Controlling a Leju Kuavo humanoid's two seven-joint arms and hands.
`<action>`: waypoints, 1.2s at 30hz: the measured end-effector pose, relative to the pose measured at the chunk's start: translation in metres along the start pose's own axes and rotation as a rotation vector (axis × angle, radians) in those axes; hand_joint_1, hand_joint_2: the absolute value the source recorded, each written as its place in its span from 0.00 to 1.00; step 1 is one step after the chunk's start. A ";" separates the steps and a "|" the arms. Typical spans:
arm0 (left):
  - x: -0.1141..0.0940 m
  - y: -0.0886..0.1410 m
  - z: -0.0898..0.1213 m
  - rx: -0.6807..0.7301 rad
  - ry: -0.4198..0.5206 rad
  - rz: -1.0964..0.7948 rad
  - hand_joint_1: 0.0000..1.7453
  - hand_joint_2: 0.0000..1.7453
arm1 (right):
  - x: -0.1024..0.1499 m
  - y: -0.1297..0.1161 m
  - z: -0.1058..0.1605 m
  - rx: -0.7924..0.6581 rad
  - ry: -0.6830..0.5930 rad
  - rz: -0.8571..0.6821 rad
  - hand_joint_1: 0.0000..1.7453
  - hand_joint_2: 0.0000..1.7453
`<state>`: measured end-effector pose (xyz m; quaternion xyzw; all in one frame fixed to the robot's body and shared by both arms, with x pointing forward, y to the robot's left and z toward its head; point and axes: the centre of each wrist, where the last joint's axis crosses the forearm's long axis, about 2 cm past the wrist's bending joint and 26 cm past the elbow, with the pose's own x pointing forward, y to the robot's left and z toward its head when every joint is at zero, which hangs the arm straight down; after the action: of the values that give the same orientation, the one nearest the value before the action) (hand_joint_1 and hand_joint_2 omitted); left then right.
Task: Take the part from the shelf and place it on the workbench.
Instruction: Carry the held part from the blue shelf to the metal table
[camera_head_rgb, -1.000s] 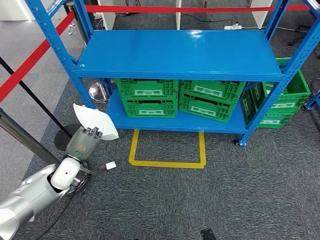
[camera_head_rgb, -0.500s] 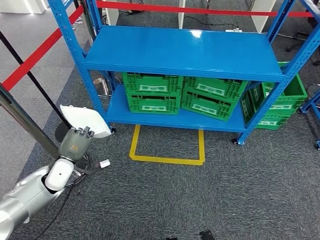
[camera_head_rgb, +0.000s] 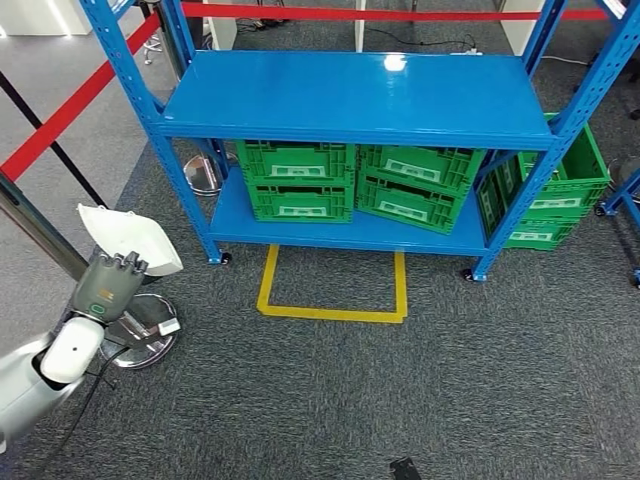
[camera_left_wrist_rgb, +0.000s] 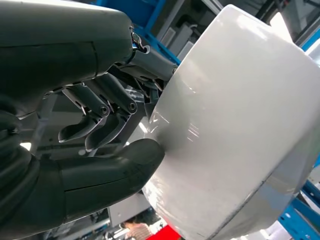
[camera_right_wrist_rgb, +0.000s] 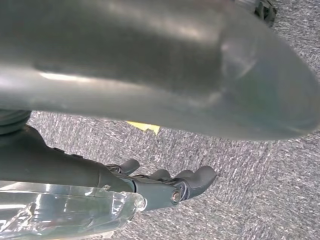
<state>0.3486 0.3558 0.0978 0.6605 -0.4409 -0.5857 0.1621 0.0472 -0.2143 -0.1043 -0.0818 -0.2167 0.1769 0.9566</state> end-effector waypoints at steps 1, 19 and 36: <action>-0.004 0.001 -0.002 0.003 0.002 -0.004 1.00 1.00 | 0.000 0.000 0.000 0.001 0.000 0.000 0.00 0.00; -0.044 0.007 -0.015 0.035 0.014 -0.035 1.00 1.00 | 0.000 0.000 0.000 0.000 -0.007 0.000 0.00 0.00; -0.055 0.006 -0.015 0.032 0.043 -0.038 1.00 1.00 | 0.000 0.000 0.000 -0.001 -0.017 0.001 0.00 0.00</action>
<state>0.3637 0.3905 0.1411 0.6836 -0.4339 -0.5675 0.1497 0.0471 -0.2143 -0.1043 -0.0808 -0.2249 0.1782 0.9545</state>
